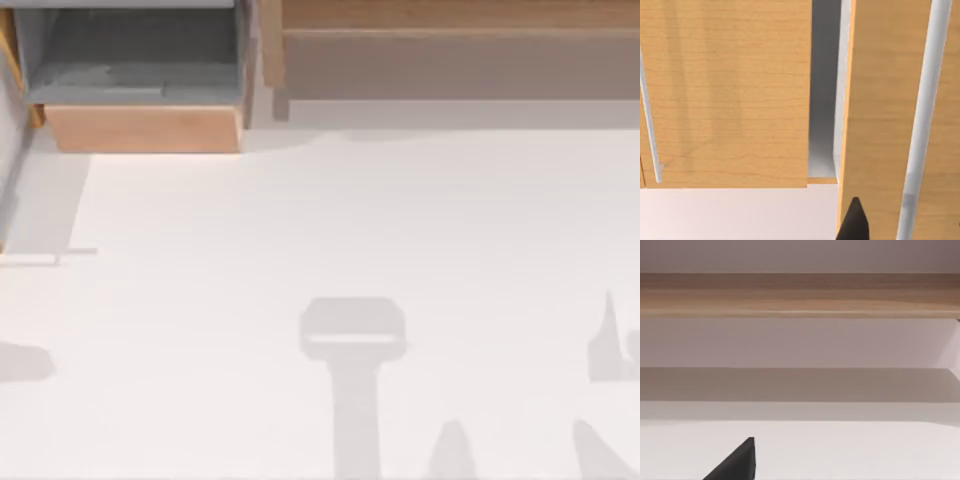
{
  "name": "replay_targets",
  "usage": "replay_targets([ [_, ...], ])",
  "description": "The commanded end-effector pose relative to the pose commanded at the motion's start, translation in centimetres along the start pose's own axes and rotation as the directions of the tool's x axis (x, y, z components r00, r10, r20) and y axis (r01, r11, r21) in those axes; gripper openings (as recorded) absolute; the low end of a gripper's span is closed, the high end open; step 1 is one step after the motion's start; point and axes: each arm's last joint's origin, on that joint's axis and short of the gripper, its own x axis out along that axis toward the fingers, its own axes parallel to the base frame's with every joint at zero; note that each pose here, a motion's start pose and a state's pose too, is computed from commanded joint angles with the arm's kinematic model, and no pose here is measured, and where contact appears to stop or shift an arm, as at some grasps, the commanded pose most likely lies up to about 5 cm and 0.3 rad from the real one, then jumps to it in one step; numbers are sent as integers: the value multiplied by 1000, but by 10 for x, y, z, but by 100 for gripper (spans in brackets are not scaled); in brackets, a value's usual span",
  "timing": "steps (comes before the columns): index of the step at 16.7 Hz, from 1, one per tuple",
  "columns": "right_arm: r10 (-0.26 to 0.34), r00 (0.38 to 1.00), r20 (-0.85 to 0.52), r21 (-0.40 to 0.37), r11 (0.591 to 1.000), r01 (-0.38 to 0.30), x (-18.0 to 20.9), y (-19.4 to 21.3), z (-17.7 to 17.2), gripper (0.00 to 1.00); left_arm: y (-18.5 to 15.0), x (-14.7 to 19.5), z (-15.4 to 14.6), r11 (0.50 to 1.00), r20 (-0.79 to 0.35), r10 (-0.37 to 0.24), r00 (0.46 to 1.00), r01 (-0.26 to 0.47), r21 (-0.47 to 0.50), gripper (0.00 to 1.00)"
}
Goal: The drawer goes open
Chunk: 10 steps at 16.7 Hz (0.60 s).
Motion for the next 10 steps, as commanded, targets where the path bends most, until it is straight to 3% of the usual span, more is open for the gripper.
replay_targets([
  [4, 0, 1000, 0, 0, 1000, 0, 0, 0, 0, 100, 0, 0, 0, 1000, 0, 0, 1000, 0, 0, 98],
  [10, 0, 1000, 0, 0, 1000, 0, 0, 0, 0, 100, 0, 0, 0, 1000, 0, 0, 1000, 0, 0, 100],
])
